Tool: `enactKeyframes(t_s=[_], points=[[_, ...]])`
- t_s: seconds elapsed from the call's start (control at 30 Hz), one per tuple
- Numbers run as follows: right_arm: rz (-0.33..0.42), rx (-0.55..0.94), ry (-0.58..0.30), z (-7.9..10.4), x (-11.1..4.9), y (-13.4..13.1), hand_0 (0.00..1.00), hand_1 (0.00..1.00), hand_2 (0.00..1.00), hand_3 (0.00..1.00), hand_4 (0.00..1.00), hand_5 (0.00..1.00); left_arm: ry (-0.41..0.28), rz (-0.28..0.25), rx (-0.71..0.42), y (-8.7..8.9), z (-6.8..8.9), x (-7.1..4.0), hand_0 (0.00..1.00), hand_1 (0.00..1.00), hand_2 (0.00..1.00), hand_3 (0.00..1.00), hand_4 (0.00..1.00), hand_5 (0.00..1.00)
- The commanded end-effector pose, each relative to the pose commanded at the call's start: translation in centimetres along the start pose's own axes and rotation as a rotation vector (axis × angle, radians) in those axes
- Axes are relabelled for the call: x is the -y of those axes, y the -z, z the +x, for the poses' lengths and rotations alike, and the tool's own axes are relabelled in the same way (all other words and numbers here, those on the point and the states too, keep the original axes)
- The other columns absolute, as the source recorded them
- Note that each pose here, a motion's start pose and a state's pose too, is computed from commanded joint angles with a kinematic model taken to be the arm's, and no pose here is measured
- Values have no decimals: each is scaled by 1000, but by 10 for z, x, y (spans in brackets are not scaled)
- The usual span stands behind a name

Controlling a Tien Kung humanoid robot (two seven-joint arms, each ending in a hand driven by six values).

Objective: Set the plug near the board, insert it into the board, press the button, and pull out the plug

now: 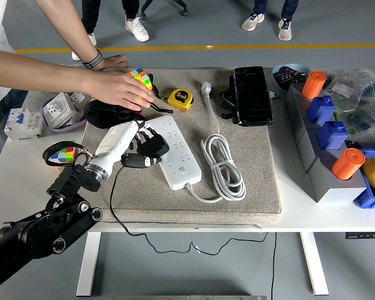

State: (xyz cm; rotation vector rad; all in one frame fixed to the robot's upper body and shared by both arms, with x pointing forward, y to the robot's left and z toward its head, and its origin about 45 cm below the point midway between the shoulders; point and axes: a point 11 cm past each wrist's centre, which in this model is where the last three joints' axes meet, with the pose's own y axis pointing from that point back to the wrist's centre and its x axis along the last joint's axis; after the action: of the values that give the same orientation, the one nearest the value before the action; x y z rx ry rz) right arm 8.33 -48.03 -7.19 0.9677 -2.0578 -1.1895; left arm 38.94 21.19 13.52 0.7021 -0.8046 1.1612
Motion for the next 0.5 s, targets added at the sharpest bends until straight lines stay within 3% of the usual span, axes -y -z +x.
enactKeyframes(t_s=[0.5], points=[[0,2,1,0,0,0,606,659,638,516,819,512,7,6,22,4,-3,1,222,333,431,537,846,36]])
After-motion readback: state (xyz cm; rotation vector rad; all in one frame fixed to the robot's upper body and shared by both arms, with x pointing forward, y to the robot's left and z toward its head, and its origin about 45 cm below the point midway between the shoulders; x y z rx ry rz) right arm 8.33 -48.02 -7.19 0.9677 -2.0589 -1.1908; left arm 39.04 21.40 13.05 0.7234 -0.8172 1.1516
